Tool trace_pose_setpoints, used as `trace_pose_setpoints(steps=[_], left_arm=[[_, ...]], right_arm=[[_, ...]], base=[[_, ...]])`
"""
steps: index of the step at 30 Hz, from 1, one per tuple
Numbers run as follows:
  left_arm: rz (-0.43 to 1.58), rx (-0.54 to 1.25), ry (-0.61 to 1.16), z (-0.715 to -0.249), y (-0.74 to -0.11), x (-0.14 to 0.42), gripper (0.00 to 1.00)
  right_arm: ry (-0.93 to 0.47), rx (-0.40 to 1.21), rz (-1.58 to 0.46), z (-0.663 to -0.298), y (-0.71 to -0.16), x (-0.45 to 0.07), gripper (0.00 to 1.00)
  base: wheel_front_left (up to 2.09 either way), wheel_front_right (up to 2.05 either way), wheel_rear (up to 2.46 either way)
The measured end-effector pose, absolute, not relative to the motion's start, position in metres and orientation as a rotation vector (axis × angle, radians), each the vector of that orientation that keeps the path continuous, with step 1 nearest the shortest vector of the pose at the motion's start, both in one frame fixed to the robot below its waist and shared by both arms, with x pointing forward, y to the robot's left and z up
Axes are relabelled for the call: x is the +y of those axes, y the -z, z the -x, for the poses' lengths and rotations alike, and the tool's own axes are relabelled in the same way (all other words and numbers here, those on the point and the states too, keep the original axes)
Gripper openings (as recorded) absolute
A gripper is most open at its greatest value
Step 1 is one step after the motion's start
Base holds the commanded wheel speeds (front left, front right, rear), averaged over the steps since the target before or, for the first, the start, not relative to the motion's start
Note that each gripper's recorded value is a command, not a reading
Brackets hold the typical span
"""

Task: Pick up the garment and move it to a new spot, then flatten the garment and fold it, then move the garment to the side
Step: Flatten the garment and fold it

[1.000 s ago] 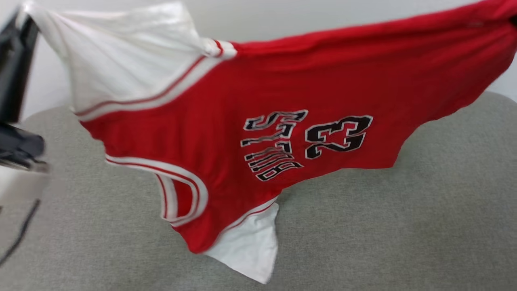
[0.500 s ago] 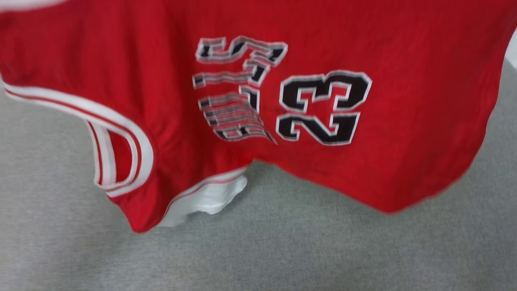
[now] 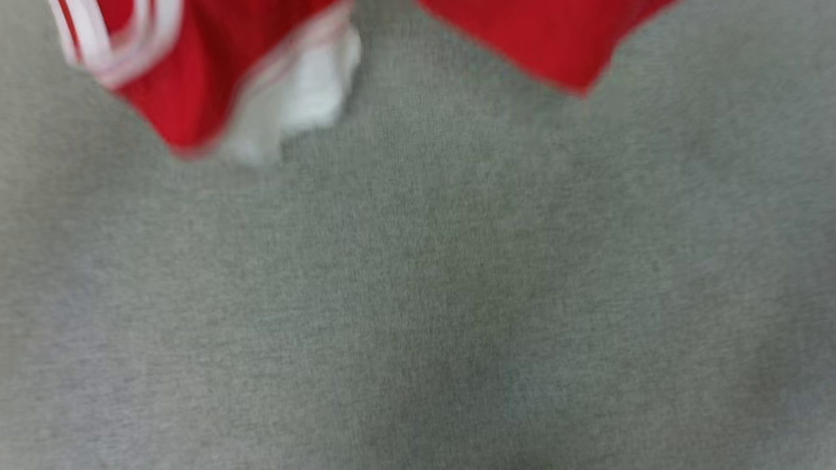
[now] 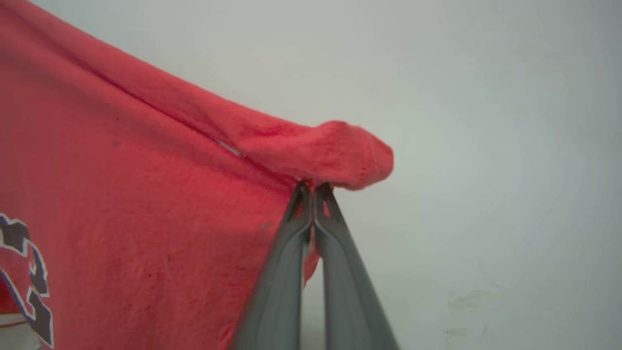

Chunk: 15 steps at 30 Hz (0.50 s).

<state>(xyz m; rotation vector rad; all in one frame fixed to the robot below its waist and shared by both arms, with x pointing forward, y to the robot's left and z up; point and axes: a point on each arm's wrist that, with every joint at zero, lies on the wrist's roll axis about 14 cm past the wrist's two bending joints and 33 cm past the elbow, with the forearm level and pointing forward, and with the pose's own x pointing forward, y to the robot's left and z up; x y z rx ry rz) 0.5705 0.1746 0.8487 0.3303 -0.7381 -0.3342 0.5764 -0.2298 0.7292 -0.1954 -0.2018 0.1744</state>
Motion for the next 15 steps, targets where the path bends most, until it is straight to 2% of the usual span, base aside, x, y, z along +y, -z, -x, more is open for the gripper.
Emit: trace_pose_setpoints(steps=[8,15], left_arm=[[-0.329,-0.763,0.28,-0.651,-0.84,0.171,0.0],[-0.317,-0.644,0.298,-0.706,-0.776,0.168,0.0]], right_arm=[[-0.142,-0.25,0.235,-0.651,-0.699,-0.227,0.0],[-0.172,-0.208,0.255,-0.689,-0.64,-0.213,0.0]], base=[[0.0,0.0,0.0],[0.0,0.0,0.0]])
